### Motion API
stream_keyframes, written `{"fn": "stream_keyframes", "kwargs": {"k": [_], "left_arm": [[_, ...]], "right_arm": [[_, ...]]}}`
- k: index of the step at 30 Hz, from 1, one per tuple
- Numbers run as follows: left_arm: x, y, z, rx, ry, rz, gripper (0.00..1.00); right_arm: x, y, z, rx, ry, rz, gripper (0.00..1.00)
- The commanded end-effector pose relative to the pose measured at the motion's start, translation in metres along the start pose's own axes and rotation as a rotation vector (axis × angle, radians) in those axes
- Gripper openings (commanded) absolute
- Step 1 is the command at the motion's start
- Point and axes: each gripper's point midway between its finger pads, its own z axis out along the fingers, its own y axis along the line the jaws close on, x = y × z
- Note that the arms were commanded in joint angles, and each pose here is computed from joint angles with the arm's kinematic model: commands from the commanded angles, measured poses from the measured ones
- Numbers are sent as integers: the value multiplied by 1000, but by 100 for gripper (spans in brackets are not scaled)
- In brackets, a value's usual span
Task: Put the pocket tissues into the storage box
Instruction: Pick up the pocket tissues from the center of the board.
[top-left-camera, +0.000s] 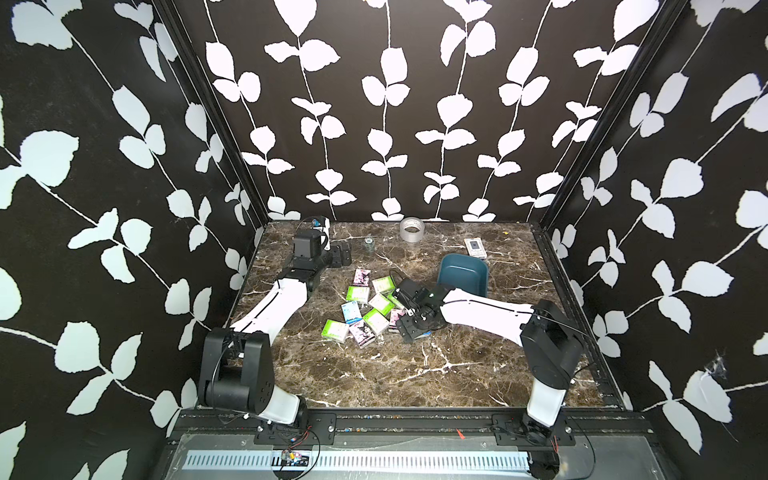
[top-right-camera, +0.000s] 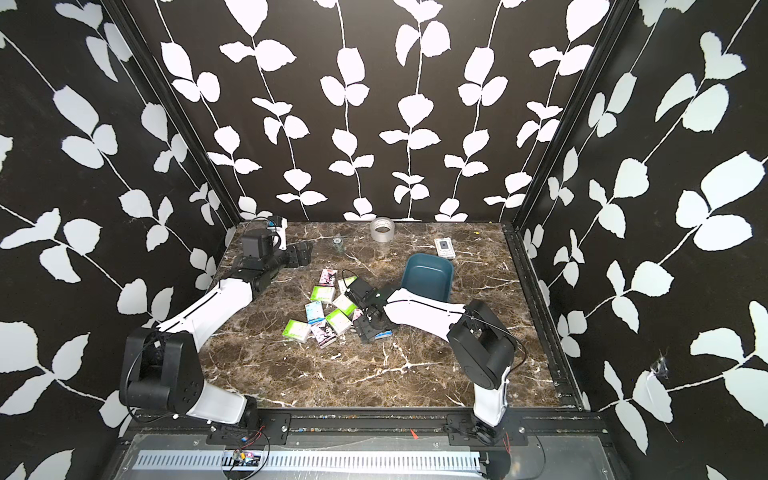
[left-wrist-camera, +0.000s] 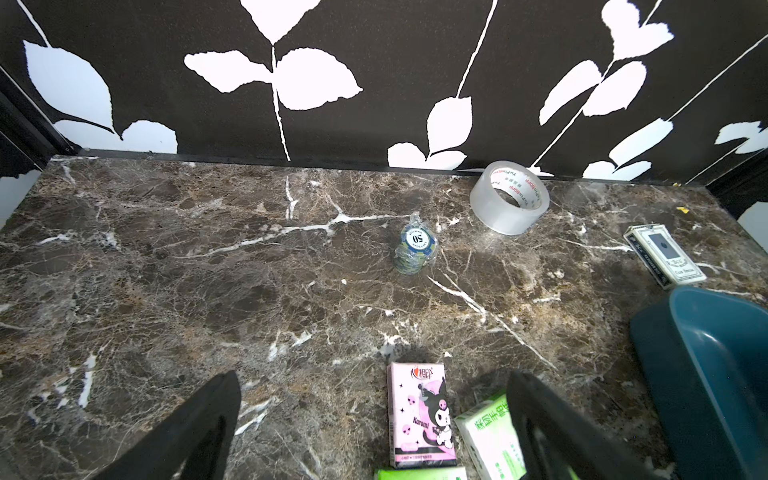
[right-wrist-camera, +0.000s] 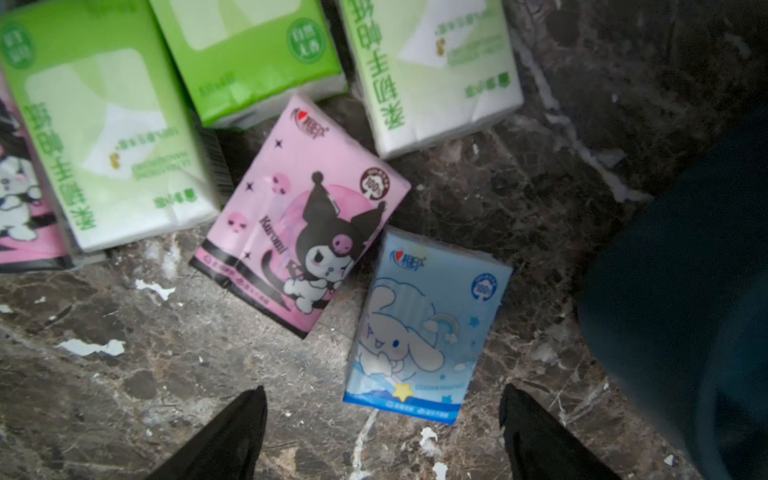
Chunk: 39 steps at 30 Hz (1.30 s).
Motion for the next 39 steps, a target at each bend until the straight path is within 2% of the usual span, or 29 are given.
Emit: {"fn": "stream_keyframes", "kwargs": {"k": [1, 9, 16, 23, 29, 32, 39], "left_arm": [[-12, -2, -4, -4, -16, 30, 99], [-13, -1, -5, -13, -14, 49, 99], [-10, 1, -5, -20, -6, 53, 99], [-9, 2, -4, -24, -2, 51, 99], [-7, 2, -5, -27, 0, 61, 99], [-7, 2, -6, -28, 0, 62, 99], [-6, 3, -5, -32, 3, 67, 99]], "right_arm": [[-1, -16, 6, 47, 40, 45, 90], [-16, -17, 13, 4, 45, 65, 89], [-13, -7, 23, -43, 80, 49, 84], [-7, -8, 32, -32, 109, 51, 82], [-4, -4, 36, -50, 132, 52, 65], [-9, -5, 28, -46, 109, 52, 54], [-43, -14, -28, -28, -40, 0, 51]]}}
